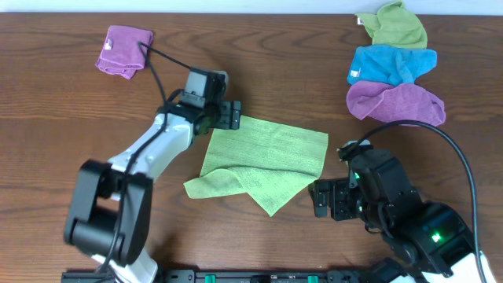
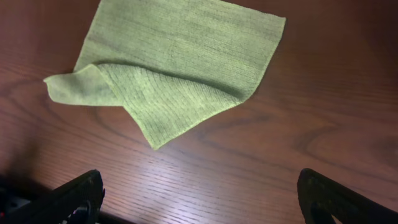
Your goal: Fold the cloth
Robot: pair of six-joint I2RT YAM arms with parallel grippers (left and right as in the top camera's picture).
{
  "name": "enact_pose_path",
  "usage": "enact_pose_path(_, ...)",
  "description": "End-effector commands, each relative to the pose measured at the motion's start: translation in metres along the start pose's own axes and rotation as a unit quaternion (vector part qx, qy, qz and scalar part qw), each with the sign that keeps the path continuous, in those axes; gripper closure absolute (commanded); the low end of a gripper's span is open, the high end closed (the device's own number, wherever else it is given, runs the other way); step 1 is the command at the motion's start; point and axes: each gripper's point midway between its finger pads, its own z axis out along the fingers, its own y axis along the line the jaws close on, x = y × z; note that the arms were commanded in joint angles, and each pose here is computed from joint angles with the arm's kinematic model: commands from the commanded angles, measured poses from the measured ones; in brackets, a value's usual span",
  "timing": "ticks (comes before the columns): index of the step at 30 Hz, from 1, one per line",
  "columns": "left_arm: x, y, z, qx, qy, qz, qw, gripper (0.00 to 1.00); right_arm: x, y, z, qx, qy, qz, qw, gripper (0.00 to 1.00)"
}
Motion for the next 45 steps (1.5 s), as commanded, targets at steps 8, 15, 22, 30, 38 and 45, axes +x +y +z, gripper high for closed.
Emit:
enact_pose_path(8, -0.005, -0.006, 0.011, 0.003, 0.0, -0.06, 0.998, 0.94, -0.008, -0.004, -0.005, 0.011, -0.016, -0.006, 1.0, 0.01)
enact_pose_path(15, 0.001, -0.001, 0.021, -0.006, 0.009, -0.059, 0.998, 0.95, -0.009, -0.007, -0.005, 0.02, -0.019, -0.006, 1.0, 0.0)
enact_pose_path(22, 0.021, 0.007, 0.042, -0.017, 0.04, -0.058, 0.997, 0.94, -0.009, -0.007, -0.002, 0.022, -0.015, -0.006, 1.0, 0.01)
enact_pose_path(30, 0.02, 0.019, 0.052, -0.047, 0.03, -0.057, 0.997, 0.94, -0.009, -0.007, 0.001, 0.025, -0.008, -0.006, 1.0, 0.01)
enact_pose_path(38, 0.018, 0.079, 0.051, -0.167, 0.013, -0.062, 0.984, 0.95, -0.01, -0.01, 0.011, 0.042, 0.004, -0.007, 0.999, 0.01)
enact_pose_path(45, 0.008, 0.124, 0.043, -0.158, -0.001, -0.121, 0.98, 0.94, -0.011, -0.01, 0.026, 0.054, 0.026, -0.008, 0.998, 0.01)
